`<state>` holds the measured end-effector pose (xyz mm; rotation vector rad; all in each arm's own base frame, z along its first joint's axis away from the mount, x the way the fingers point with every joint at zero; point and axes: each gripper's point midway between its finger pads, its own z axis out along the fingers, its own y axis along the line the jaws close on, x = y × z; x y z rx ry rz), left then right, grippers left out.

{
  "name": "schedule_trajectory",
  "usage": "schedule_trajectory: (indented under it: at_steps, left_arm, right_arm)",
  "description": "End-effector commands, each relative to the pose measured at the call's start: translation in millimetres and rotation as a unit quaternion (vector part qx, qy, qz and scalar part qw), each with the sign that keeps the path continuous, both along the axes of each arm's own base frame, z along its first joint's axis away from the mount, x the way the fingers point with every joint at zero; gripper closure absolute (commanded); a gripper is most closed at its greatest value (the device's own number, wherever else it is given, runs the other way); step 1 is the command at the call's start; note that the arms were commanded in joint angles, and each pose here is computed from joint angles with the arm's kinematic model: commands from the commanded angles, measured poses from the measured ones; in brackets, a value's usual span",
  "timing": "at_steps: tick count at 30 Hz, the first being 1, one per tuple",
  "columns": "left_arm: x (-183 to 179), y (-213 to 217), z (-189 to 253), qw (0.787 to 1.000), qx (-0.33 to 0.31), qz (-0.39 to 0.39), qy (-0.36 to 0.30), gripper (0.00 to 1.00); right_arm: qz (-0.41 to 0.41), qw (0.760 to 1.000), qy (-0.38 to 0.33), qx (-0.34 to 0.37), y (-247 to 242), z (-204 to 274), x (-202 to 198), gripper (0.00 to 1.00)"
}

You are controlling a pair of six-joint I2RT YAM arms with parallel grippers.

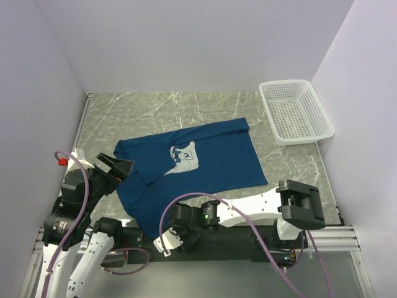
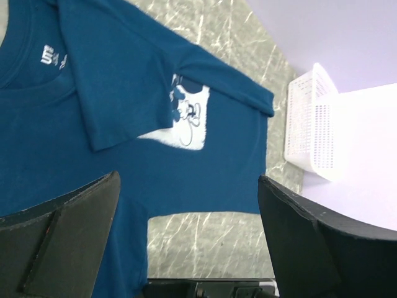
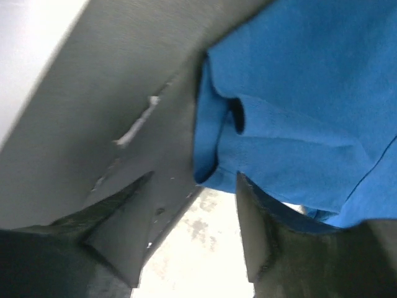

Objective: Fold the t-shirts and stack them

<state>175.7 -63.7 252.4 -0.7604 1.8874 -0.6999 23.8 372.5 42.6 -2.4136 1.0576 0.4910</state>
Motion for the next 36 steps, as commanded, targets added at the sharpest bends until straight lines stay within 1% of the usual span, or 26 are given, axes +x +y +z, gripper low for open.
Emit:
schedule_trajectory:
  at_steps: [1,3,5,9,11,12,13,15,16,17,18,19,20,21,22,23,24,26,27,28,30,31,32,34,35,36]
  left_arm:
    - [-3,0,5,1.000,-0.002,0.000,0.001,0.03]
    - [-4,0,10,1.000,-0.003,-0.003,-0.003,0.03]
    - [-5,-2,13,1.000,-0.005,-0.007,-0.006,0.03]
    - [-8,-3,17,1.000,-0.007,-0.012,-0.013,0.03]
    - [-9,-3,19,1.000,-0.010,-0.012,-0.015,0.04]
    - [-9,-4,18,1.000,-0.012,-0.014,-0.015,0.04]
    - [-9,-4,19,1.000,-0.012,-0.015,-0.016,0.03]
    - [-10,-5,22,1.000,-0.013,-0.018,-0.022,0.03]
    - [-11,-4,24,0.999,-0.013,-0.018,-0.025,0.03]
    - [-12,-4,25,0.999,-0.012,-0.018,-0.028,0.03]
    - [-12,-4,28,0.999,-0.011,-0.018,-0.033,0.03]
    - [-12,-4,29,0.999,-0.010,-0.018,-0.035,0.03]
    - [-12,-4,30,0.999,-0.010,-0.018,-0.035,0.02]
    - [-10,-4,29,0.999,-0.009,-0.019,-0.033,0.02]
    - [-8,-6,29,0.999,-0.011,-0.022,-0.036,0.02]
    - [-5,-9,27,0.999,-0.013,-0.029,-0.032,0.02]
    - [-1,-12,21,0.999,-0.016,-0.034,-0.026,0.02]
    - [7,-24,13,0.998,-0.027,-0.059,-0.017,0.02]
    - [9,-29,9,0.997,-0.029,-0.071,-0.014,0.03]
    - [12,-37,2,0.995,-0.034,-0.093,0.001,0.03]
    - [18,-47,-14,0.992,-0.034,-0.119,0.022,0.05]
    - [20,-53,-22,0.989,-0.035,-0.136,0.034,0.08]
    - [21,-66,-40,0.982,-0.045,-0.173,0.064,0.12]
    - [21,-78,-56,0.972,-0.043,-0.216,0.084,0.19]
    - [23,-83,-71,0.965,-0.041,-0.232,0.111,0.22]
    - [24,-83,-79,0.963,-0.022,-0.241,0.122,0.23]
  right_arm:
    - [-0.040,0.999,-0.018,0.016,14,-4,14,0.41]
    - [-0.045,0.999,-0.025,0.001,14,-15,18,0.44]
    - [-0.049,0.998,-0.022,-0.013,12,-22,21,0.49]
    - [-0.057,0.998,-0.025,-0.026,6,-30,28,0.53]
    - [-0.071,0.997,-0.018,-0.030,5,-30,34,0.63]
    - [-0.074,0.997,-0.010,-0.030,5,-28,35,0.79]
    - [-0.080,0.996,-0.003,-0.029,5,-24,37,0.89]
    - [-0.101,0.995,0.025,-0.003,10,-3,47,1.00]
    - [-0.110,0.993,0.037,0.021,12,17,52,1.00]
    - [-0.134,0.988,0.056,0.042,17,34,63,1.00]
    - [-0.176,0.979,0.074,0.064,14,49,91,1.00]
    - [-0.202,0.970,0.103,0.090,15,65,108,1.00]
    - [-0.253,0.951,0.131,0.120,17,85,126,1.00]
    - [-0.319,0.928,0.138,0.135,1,91,170,1.00]
    - [-0.365,0.910,0.132,0.143,-5,90,195,1.00]
    - [-0.423,0.881,0.151,0.146,-10,90,212,0.97]
    - [-0.465,0.860,0.155,0.145,-27,87,238,0.82]
    - [-0.494,0.838,0.194,0.125,-41,72,244,0.57]
    - [-0.505,0.831,0.204,0.116,-53,67,248,0.30]
    - [-0.496,0.835,0.210,0.109,-57,64,244,0.24]
    - [-0.498,0.835,0.208,0.104,-67,64,246,0.19]
    - [-0.501,0.835,0.202,0.105,-80,66,254,0.17]
    - [-0.482,0.841,0.221,0.107,-81,71,250,0.16]
    - [-0.460,0.847,0.247,0.095,-94,77,242,0.16]
    - [-0.439,0.859,0.243,0.104,-103,84,248,0.16]
    - [-0.417,0.862,0.264,0.110,-103,91,241,0.16]
